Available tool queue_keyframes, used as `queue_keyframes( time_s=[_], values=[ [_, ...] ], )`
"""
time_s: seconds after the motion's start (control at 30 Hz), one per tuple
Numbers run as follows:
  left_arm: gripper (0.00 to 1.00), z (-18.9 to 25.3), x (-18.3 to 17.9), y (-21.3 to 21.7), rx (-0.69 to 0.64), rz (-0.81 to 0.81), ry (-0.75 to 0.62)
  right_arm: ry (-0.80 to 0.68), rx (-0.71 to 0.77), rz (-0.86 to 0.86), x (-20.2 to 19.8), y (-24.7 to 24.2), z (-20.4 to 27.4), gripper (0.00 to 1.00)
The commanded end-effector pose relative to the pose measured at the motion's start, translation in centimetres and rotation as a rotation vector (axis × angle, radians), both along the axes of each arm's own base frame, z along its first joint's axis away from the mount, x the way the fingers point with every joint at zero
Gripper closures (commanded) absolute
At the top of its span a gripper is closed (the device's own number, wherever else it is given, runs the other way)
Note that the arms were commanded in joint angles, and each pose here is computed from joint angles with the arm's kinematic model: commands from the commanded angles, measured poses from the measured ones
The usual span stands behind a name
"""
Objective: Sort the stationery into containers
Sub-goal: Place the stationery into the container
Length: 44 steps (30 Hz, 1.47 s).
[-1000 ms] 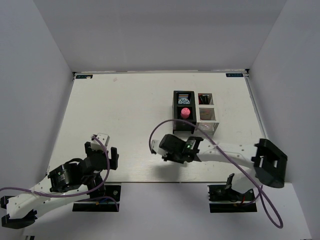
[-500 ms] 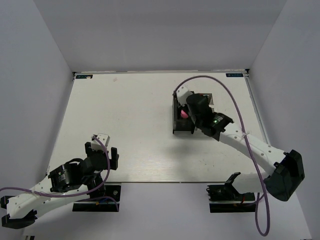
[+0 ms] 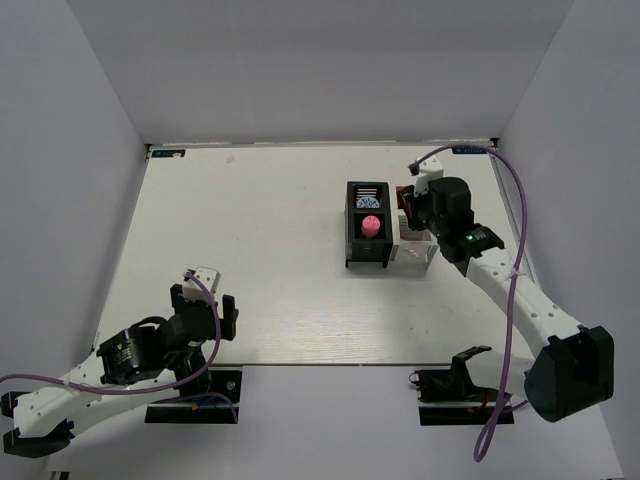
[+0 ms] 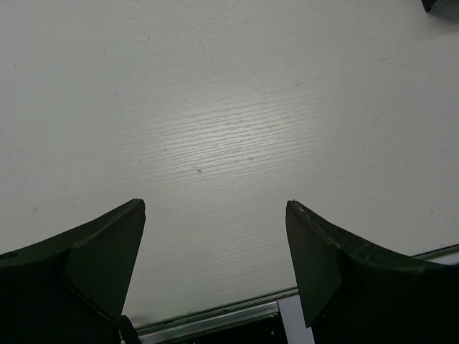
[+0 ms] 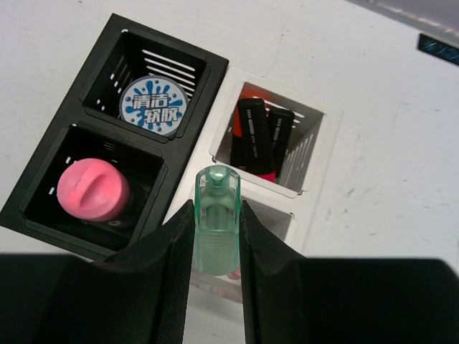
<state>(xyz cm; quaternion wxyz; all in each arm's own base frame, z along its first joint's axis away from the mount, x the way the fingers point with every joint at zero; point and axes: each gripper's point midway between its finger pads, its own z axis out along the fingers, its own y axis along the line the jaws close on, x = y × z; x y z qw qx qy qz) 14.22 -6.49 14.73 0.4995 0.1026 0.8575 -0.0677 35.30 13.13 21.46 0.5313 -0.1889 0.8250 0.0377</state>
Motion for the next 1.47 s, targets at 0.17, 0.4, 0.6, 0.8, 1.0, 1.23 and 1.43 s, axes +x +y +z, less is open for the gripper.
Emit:
queue_keyframes(
  time_s=[0.17, 0.4, 0.6, 0.8, 1.0, 1.23, 1.43],
  values=[
    [0.10, -0.3, 0.0, -0.3, 0.003, -0.009, 0.004, -0.062, 0.208, 0.084, 1.8, 0.7, -0.5, 1.00],
    [0.10, -0.3, 0.0, -0.3, 0.004, -0.010, 0.006, -0.105, 0.229, 0.134, 2.6, 0.5, -1.0, 1.00],
    [0.10, -0.3, 0.0, -0.4, 0.006, -0.016, 0.004, -0.081, 0.214, 0.177, 1.8, 0.3, -1.5, 0.37],
    [0.10, -0.3, 0.0, -0.4, 0.016, -0.017, 0.010, -0.073, 0.200, 0.172, 1.6, -0.1, -0.4, 0.32],
    [0.92, 0.3, 0.3, -1.0, 0.012, -0.033, -0.011, 0.231, 0.291, 0.365, -4.2, 2.9, 1.8, 1.00],
    [0.00, 0.8, 1.5, -1.1, 0.130, 0.000, -0.025, 0.482, 0.280, 0.244, -6.4, 2.2, 1.2, 0.09],
    [0.00, 0.6, 2.1, -2.8, 0.168, -0.033, -0.017, 0.238, 0.229, 0.072, -6.4, -1.5, 1.1, 0.09]
  ],
)
